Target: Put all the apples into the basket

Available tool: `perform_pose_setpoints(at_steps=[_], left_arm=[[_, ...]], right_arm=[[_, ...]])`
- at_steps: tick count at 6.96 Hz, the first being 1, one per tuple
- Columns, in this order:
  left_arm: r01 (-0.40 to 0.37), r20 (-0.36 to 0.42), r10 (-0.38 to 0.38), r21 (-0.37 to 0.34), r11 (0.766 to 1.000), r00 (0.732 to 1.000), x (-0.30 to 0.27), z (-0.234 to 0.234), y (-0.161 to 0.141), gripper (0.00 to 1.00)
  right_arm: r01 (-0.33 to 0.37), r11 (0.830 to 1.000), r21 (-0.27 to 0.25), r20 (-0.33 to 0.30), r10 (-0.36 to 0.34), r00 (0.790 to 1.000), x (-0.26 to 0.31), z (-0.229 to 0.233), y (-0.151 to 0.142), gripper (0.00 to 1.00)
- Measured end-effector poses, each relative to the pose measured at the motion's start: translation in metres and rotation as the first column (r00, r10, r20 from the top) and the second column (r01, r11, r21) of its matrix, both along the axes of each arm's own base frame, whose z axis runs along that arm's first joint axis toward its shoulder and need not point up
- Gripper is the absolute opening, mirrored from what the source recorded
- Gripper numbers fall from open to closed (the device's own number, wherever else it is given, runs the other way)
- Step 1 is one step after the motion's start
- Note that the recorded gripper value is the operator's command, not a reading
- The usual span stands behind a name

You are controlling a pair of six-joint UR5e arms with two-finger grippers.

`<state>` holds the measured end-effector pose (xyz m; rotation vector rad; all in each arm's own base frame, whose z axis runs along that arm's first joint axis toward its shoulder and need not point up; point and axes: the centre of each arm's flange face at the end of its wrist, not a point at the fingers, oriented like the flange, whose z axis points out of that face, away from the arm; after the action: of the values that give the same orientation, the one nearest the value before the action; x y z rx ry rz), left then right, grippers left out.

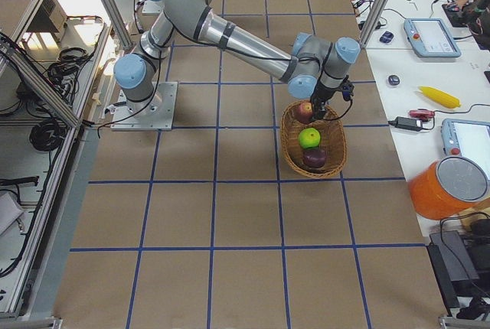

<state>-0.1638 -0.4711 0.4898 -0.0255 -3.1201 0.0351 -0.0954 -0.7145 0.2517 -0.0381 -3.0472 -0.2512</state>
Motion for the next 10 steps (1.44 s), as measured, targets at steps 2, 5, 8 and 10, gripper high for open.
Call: perform_pose_setpoints(at_steps=[2, 5, 8, 10], left_arm=[[0.0, 0.0, 0.0, 0.0, 1.0, 1.0, 0.0, 0.0, 0.0, 1.0], [-0.001, 0.0, 0.001, -0.002, 1.0, 1.0, 0.001, 0.001, 0.0, 1.0], [-0.002, 0.0, 0.002, -0.006, 1.0, 1.0, 0.001, 0.002, -0.001, 1.0], [-0.002, 0.0, 0.002, -0.008, 1.0, 1.0, 0.001, 0.003, -0.001, 1.0]], right_arm=[[0.002, 1.0, 0.016, 0.003, -0.002, 1.0, -0.001, -0.008, 0.004, 1.0], [-0.027, 0.999, 0.039, -0.004, 0.028, 1.0, 0.001, 0.028, 0.018, 1.0], [-0.045, 0.999, 0.013, 0.036, 0.044, 0.998, 0.072, 0.148, 0.09, 1.0], [0.049, 0.999, -0.021, 0.027, -0.049, 0.998, 0.148, 0.186, 0.156, 1.0]])
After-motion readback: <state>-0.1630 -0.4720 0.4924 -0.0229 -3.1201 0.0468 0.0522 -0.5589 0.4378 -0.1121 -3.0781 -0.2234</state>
